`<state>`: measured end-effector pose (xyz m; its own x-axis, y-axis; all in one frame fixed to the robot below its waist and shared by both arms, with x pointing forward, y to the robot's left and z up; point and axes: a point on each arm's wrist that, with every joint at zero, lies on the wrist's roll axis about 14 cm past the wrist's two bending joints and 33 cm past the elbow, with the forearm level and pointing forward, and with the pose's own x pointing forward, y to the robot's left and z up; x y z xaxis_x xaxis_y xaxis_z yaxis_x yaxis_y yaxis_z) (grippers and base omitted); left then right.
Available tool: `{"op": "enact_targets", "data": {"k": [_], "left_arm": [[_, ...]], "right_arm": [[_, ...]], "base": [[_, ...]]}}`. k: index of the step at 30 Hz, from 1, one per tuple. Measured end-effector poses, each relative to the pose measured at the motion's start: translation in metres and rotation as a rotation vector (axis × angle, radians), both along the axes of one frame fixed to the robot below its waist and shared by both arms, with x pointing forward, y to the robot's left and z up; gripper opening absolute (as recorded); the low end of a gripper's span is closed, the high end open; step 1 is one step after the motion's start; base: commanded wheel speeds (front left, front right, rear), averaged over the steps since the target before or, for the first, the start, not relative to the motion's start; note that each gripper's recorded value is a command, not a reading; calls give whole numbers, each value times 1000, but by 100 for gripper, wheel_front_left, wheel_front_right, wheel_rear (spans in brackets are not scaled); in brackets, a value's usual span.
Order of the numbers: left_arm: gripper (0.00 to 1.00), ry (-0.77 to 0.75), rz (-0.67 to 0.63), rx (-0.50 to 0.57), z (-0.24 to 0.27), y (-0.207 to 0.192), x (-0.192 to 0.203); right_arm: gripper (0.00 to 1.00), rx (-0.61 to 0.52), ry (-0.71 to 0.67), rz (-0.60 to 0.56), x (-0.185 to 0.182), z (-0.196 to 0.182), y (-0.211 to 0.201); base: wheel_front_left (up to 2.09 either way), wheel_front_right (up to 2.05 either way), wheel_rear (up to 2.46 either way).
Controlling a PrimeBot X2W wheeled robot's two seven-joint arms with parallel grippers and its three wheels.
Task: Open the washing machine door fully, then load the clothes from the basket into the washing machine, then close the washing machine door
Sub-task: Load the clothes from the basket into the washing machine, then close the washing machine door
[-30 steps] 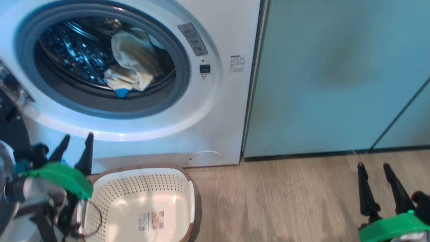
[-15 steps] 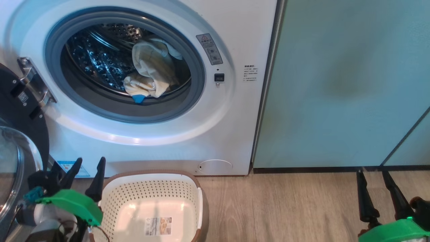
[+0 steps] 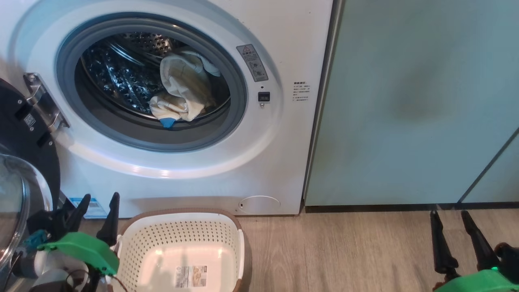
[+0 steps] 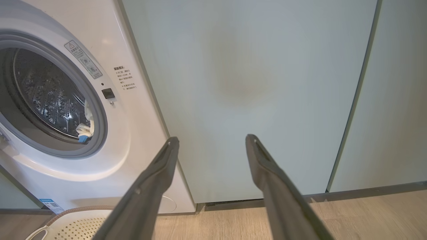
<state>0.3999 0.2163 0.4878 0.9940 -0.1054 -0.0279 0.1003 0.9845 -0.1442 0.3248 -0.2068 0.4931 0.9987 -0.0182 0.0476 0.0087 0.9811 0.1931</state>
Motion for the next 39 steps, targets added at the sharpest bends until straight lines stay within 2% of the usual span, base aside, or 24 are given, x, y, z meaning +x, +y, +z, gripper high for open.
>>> {"op": "enact_targets", "data": {"k": [25,39], "left_arm": [[100,3,40,-4,-3,9,-5],[100,3,47,-4,-4,9,-4]], "right_arm": [[100,-1,-8,2,2,3,0],[100,-1,-4,-2,2,2,-1]], "base": [[-6,6,0],[-155,155,0]]}}
